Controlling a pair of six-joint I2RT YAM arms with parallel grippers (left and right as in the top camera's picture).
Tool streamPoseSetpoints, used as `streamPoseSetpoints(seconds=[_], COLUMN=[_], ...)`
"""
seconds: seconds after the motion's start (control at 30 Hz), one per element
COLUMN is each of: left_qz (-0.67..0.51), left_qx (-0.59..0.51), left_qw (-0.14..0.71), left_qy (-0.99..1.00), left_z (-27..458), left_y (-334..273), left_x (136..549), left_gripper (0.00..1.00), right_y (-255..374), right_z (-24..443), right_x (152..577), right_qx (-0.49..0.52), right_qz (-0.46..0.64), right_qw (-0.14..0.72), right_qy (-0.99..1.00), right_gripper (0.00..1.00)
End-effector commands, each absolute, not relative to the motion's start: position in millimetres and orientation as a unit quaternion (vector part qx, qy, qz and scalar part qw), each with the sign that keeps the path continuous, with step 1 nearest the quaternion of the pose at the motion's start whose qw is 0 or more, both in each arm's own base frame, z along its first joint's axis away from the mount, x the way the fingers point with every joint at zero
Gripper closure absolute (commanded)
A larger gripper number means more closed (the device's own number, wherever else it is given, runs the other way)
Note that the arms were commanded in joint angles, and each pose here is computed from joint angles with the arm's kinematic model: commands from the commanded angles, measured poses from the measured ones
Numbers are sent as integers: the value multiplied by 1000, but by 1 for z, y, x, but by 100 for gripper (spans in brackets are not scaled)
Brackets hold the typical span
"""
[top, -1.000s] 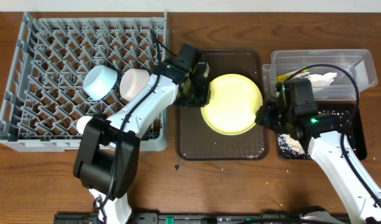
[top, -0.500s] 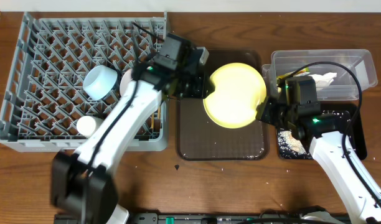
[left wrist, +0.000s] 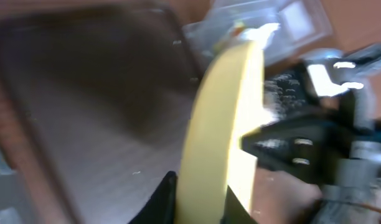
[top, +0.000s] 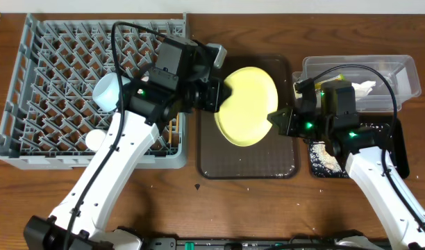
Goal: Sort waste into correct bins and load items into the dishwasher
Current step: 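Lift the yellow plate with the left gripper and stand it upright in the rack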
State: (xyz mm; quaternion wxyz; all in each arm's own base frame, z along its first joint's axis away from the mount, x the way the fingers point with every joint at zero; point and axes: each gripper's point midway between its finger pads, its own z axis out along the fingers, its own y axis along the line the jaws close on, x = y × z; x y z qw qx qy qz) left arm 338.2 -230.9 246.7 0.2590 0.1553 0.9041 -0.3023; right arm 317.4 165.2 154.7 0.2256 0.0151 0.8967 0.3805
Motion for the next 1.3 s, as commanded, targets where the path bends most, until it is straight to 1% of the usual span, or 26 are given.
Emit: streamPoseSetpoints(seconds=[0.0, 0.03, 0.07, 0.1, 0.13, 0.2, 0.23, 0.33, 0.47, 0.57, 0.67, 0.77, 0.9, 1.0, 1.1, 1.27], left_qz=[-326, -320, -312, -301, -289, -256, -237, -157, -14, 104, 220, 282, 308, 326, 333, 329], left_qx=[176, 174, 171, 167, 160, 139, 124, 85, 39, 5, 17, 35, 53, 56, 53, 61], left_qw=[258, 261, 266, 274, 285, 312, 329, 381, 431, 442, 416, 372, 310, 265, 237, 217], left_qy=[892, 894, 896, 898, 900, 904, 906, 907, 901, 891, 882, 884, 898, 906, 911, 917], left_z=[257, 257, 257, 258, 261, 271, 279, 304, 332, 345, 350, 339, 309, 284, 264, 231], left_y=[-244, -243, -240, -236, -230, -210, -196, -141, -52, 11, 60, 91, 120, 141, 151, 155], left_x=[332, 334, 335, 337, 340, 346, 349, 354, 349, 340, 335, 338, 351, 363, 374, 399], left_gripper=[92, 93, 92, 93, 93, 92, 93, 92, 92, 93, 92, 93, 92, 91, 92, 92], right_y=[182, 182, 181, 179, 177, 170, 167, 157, 150, 150, 150, 149, 145, 141, 140, 140], right_z=[173, 173, 173, 172, 172, 169, 168, 167, 169, 172, 174, 181, 194, 201, 204, 203], right_x=[307, 308, 309, 309, 311, 314, 315, 319, 322, 321, 317, 313, 313, 313, 312, 311], right_qx=[-40, -40, -38, -36, -32, -21, -15, -1, 8, -4, -26, -51, -61, -61, -61, -60], right_qz=[423, 422, 419, 418, 415, 406, 402, 398, 395, 393, 386, 378, 363, 355, 352, 352], right_qw=[228, 229, 231, 232, 233, 236, 237, 241, 247, 255, 263, 278, 301, 316, 321, 319], right_qy=[876, 876, 877, 878, 879, 882, 884, 885, 885, 883, 884, 882, 879, 878, 877, 878], right_gripper=[95, 79, 60, 49, 41, 34, 32, 32, 32, 32, 32, 32, 32, 31, 30, 30])
